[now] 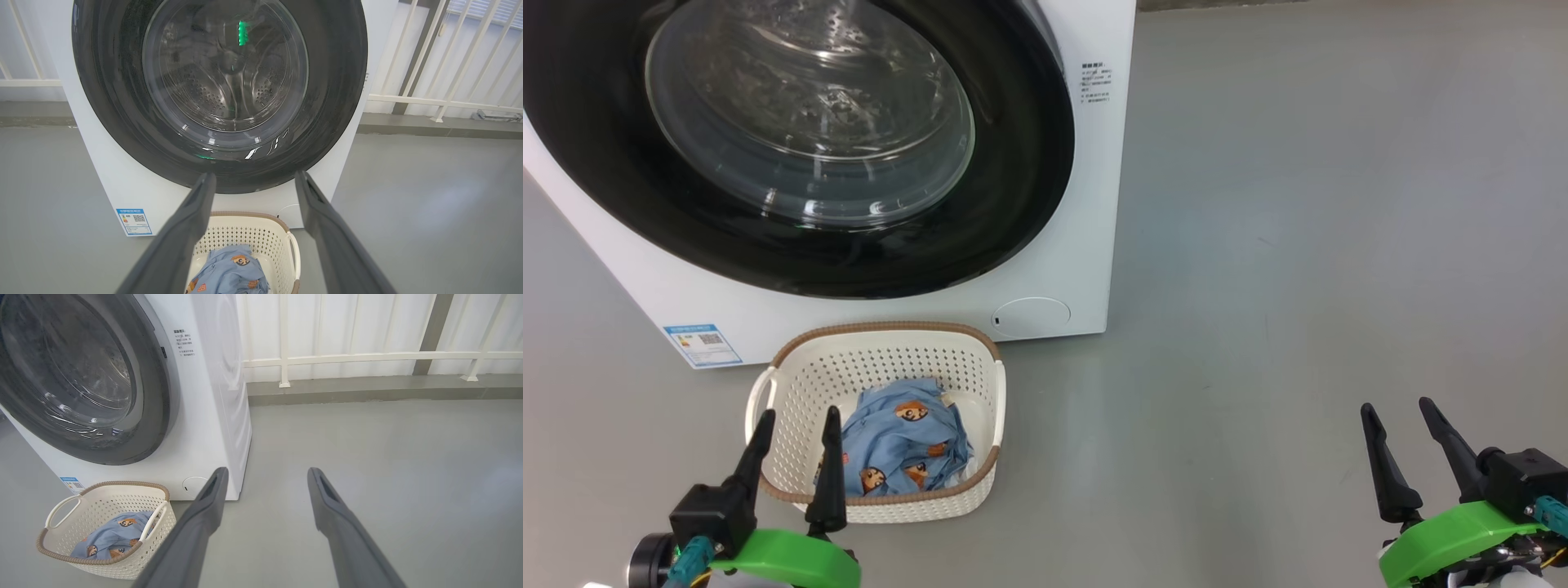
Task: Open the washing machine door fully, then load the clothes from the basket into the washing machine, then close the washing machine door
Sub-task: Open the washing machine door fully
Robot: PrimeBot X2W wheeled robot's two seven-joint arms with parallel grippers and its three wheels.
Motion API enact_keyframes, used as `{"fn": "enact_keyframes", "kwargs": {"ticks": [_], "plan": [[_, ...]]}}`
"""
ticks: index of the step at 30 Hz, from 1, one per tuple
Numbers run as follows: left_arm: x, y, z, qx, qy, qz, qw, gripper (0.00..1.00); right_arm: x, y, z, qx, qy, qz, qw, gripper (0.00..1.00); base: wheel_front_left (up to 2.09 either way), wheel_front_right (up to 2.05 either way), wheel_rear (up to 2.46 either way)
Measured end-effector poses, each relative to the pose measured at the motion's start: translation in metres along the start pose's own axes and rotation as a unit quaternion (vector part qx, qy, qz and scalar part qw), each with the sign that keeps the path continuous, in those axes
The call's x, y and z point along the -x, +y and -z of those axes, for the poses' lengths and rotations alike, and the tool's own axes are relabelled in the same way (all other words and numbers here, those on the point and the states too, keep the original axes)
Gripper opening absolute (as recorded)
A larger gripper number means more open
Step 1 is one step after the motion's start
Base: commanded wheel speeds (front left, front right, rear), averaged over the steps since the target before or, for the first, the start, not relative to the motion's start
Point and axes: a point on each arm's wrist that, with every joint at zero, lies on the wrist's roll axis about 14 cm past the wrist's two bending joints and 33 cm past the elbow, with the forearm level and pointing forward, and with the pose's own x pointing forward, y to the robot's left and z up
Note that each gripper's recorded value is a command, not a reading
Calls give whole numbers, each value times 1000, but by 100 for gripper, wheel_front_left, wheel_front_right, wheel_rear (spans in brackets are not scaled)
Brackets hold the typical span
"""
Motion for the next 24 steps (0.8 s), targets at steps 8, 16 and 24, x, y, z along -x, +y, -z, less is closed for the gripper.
{"fn": "enact_keyframes", "kwargs": {"ticks": [8, 16, 24], "plan": [[0, 0, -1, -1, -2, -2, 1000, 100, 1, -1, -2, 0, -3, 1, 1000, 100, 0, 0, 0], [0, 0, -1, -1, -1, -3, 1000, 100, 1, -2, -2, -1, -2, 3, 1000, 90, 0, 0, 0], [0, 1, 1, -1, 1, -6, 1000, 100, 0, -2, 0, -5, -1, 4, 1000, 0, 0, 0, 0]]}}
